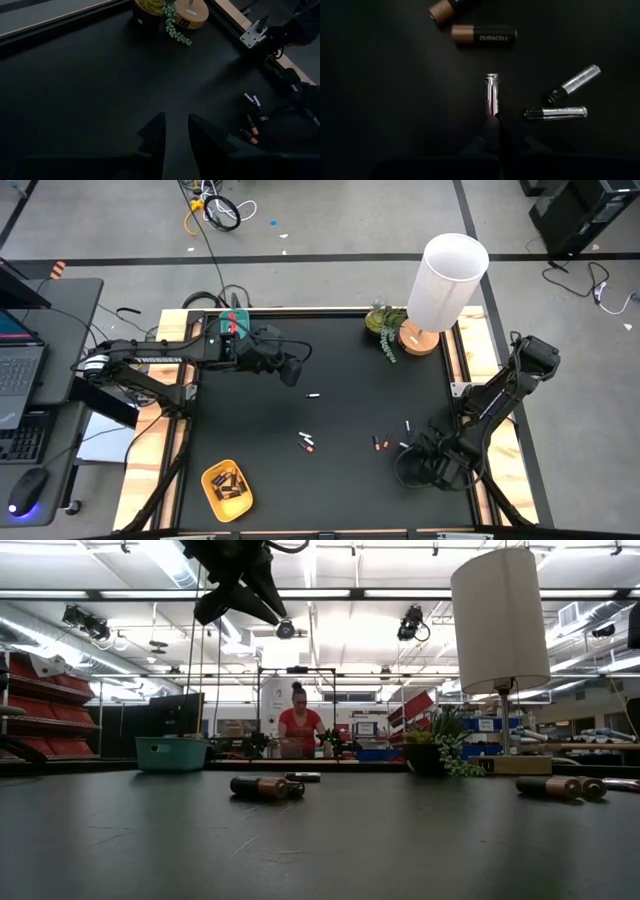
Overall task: Sort batteries
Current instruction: Put the silver battery into the blue bin
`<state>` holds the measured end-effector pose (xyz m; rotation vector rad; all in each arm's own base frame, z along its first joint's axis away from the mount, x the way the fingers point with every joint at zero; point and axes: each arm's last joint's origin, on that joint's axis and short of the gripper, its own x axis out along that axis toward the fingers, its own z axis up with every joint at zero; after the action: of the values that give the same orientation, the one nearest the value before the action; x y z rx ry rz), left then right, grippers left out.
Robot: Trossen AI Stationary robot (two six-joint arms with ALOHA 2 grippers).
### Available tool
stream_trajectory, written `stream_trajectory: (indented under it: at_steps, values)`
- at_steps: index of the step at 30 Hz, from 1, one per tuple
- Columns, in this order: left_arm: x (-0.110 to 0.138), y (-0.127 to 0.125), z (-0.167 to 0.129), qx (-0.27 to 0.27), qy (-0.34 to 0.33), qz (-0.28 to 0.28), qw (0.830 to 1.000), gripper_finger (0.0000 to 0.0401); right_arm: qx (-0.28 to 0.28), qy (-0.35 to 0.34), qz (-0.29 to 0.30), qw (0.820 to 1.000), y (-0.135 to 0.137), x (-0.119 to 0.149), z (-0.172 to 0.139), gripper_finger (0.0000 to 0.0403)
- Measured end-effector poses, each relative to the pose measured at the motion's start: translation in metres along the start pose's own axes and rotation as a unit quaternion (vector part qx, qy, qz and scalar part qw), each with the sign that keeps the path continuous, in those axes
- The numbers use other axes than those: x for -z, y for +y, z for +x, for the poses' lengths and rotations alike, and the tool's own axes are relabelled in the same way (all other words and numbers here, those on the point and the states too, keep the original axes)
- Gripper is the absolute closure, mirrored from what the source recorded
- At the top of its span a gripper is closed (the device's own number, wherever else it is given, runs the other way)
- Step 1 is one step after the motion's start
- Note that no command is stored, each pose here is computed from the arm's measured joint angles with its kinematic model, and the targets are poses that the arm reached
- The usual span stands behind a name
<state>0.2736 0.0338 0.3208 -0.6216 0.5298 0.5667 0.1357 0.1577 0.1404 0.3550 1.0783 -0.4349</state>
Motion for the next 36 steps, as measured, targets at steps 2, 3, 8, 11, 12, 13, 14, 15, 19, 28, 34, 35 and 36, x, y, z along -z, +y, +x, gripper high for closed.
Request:
stream_trajectory:
  at_steps: [2, 3, 8, 11, 12, 13, 14, 15, 19, 28, 34, 35, 36]
  values:
    - [0.000, 0.000, 0.000, 0.001, -0.001, 0.000, 1.000, 0.0302, -0.002, -0.002, 0.002, 1.000, 0.000, 0.000, 0.000, 0.0401]
    - [0.000, 0.000, 0.000, 0.002, -0.002, -0.001, 1.000, 0.0302, -0.002, -0.002, 0.003, 1.000, 0.000, 0.000, 0.000, 0.0401]
    - [0.000, -0.001, 0.000, 0.012, 0.005, -0.007, 1.000, 0.0302, -0.027, -0.036, 0.014, 0.999, 0.001, -0.005, -0.008, 0.0402]
    - [0.000, -0.005, 0.001, 0.057, 0.032, -0.021, 0.998, 0.0302, -0.049, -0.068, 0.019, 0.996, -0.001, -0.011, -0.018, 0.0402]
    - [0.001, -0.007, 0.003, 0.071, 0.041, -0.029, 0.996, 0.0302, -0.055, -0.079, 0.020, 0.995, -0.002, -0.014, -0.022, 0.0402]
    - [0.001, -0.008, 0.005, 0.082, 0.051, -0.039, 0.995, 0.0302, -0.062, -0.093, 0.020, 0.994, -0.003, -0.018, -0.025, 0.0403]
    - [0.003, -0.010, 0.009, 0.086, 0.061, -0.047, 0.993, 0.0302, -0.068, -0.106, 0.019, 0.992, -0.004, -0.022, -0.028, 0.0403]
    - [0.004, -0.013, 0.014, 0.093, 0.061, -0.056, 0.992, 0.0302, -0.074, -0.118, 0.020, 0.990, -0.006, -0.026, -0.032, 0.0403]
    - [0.005, -0.031, 0.035, 0.144, 0.031, -0.087, 0.985, 0.0296, -0.087, -0.160, 0.007, 0.983, -0.006, -0.054, -0.048, 0.0403]
    - [0.010, -0.062, 0.098, 0.281, -0.006, -0.181, 0.943, 0.0226, -0.090, -0.257, 0.010, 0.962, -0.006, -0.124, -0.081, 0.0403]
    - [0.008, -0.071, 0.109, 0.347, -0.045, -0.218, 0.911, 0.0198, -0.095, -0.288, 0.045, 0.952, -0.009, -0.143, -0.084, 0.0403]
    - [0.009, -0.072, 0.109, 0.345, -0.043, -0.218, 0.912, 0.0198, -0.095, -0.291, 0.052, 0.950, -0.010, -0.146, -0.084, 0.0403]
    - [0.011, -0.072, 0.109, 0.339, -0.045, -0.217, 0.914, 0.0198, -0.094, -0.294, 0.057, 0.950, -0.011, -0.148, -0.083, 0.0403]
